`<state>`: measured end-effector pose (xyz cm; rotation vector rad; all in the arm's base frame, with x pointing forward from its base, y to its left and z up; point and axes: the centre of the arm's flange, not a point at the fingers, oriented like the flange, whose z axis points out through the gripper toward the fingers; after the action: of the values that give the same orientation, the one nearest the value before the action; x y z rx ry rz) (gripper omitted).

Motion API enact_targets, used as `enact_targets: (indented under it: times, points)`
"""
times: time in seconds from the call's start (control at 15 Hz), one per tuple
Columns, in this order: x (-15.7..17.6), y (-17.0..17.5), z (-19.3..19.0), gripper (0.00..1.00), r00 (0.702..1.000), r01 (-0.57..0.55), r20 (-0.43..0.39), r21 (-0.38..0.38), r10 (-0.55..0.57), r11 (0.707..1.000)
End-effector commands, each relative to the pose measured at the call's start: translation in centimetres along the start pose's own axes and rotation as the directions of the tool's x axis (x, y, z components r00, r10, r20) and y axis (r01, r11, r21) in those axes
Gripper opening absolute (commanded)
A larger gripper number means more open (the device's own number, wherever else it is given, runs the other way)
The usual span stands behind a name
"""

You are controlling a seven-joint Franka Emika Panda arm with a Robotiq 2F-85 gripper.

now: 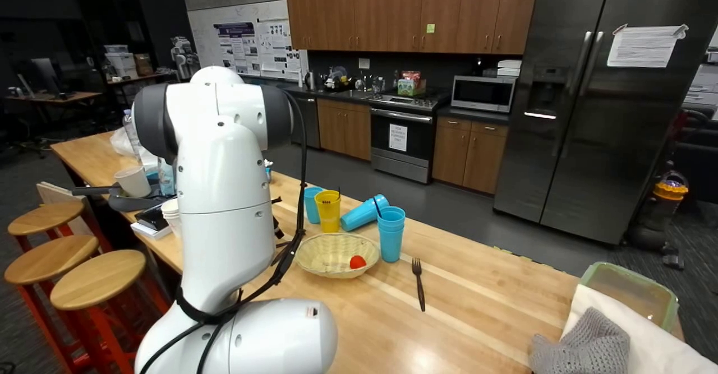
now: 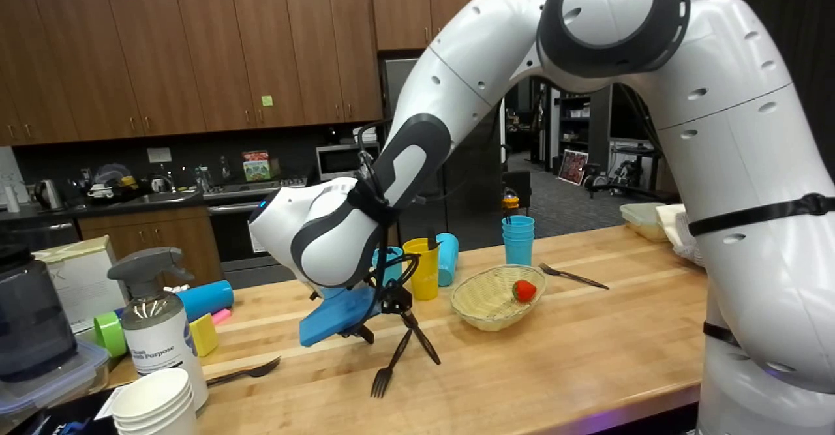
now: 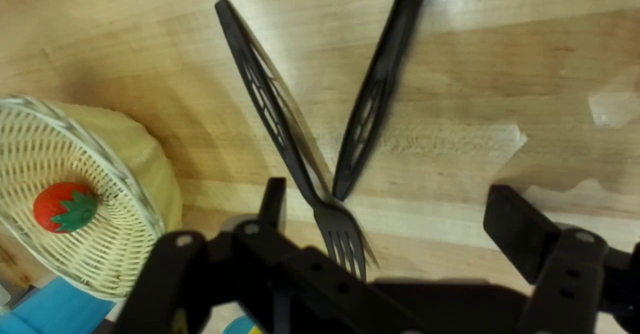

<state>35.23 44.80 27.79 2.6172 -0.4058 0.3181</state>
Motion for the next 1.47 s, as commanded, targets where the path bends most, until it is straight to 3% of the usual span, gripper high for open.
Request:
enact_targets:
  times: [0.0, 0.33, 0.67, 1.13, 1.4]
  points:
    - [-0.6, 0.2, 1.1, 1.0, 0.998, 0.006, 0.066, 0.036, -0.008, 0.999]
    - [-0.4, -0.4, 0.6, 1.0, 0.981, 0.038, 0.183, 0.128, -0.061, 0.991]
    - [-0.1, -1.3, 1.2, 1.0, 0.961, -0.044, 0.275, 0.161, -0.002, 0.986]
    - [-1.2, -0.6, 2.2, 1.0, 0.938, -0.05, 0.345, 0.115, 0.007, 0.992]
    - [-1.5, -1.4, 2.9, 1.0, 0.93, -0.121, 0.36, 0.096, 0.079, 0.988]
